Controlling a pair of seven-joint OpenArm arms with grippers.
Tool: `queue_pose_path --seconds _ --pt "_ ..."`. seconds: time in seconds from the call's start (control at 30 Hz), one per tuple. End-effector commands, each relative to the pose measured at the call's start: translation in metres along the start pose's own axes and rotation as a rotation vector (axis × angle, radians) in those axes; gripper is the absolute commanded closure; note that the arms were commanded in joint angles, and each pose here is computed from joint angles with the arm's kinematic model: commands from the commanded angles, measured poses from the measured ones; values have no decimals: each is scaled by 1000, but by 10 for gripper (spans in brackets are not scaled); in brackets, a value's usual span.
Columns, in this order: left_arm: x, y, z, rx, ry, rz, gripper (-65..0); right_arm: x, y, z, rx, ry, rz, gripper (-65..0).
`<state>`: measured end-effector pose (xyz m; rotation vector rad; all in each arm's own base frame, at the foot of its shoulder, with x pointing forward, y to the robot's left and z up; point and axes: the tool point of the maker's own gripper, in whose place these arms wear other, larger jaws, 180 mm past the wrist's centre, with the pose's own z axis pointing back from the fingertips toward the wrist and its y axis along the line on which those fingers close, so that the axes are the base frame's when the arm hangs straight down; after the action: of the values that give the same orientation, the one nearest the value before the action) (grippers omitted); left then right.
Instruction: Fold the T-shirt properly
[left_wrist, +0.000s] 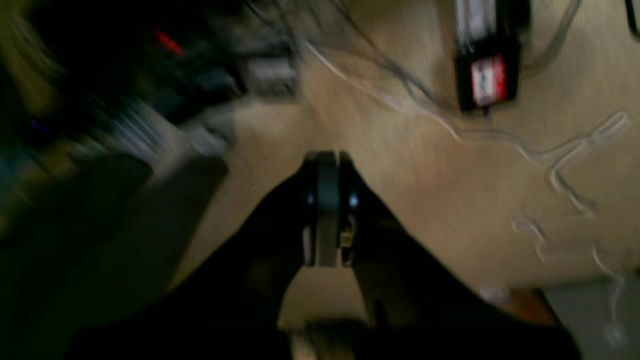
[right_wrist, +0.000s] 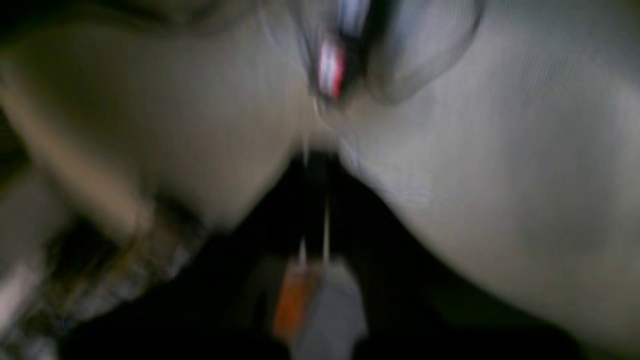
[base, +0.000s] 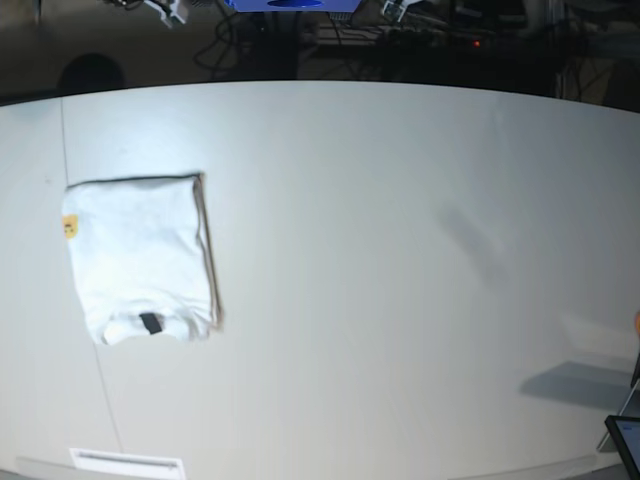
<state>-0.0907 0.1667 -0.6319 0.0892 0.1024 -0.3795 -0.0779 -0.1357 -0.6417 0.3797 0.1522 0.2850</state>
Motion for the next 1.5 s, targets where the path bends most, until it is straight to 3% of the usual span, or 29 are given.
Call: queue_pose_path --seconds 0.0,0.07,0.13,0.27,0.43,0.63,1.47 --pt "6 -4 -8 -13 11 10 0 2 -20 2 -82 26 58 -7" --pt "15 -9 -20 -37 22 14 0 17 -46 5 -230 53 180 -9" --pt "30 -11 -25 -51 -12 18 0 36 -74 16 -347 52 242 -9" --pt "59 -9 -25 -54 -78 21 0 44 -105 33 -430 37 239 -9" --pt "91 -1 -21 -37 -175 27 -2 53 -112 38 -441 -24 248 -9" --pt "108 4 -19 -29 -241 30 -2 52 -110 37 -434 -23 247 -9" --pt "111 6 -19 -27 -233 37 -2 69 -114 41 -448 -49 252 -9"
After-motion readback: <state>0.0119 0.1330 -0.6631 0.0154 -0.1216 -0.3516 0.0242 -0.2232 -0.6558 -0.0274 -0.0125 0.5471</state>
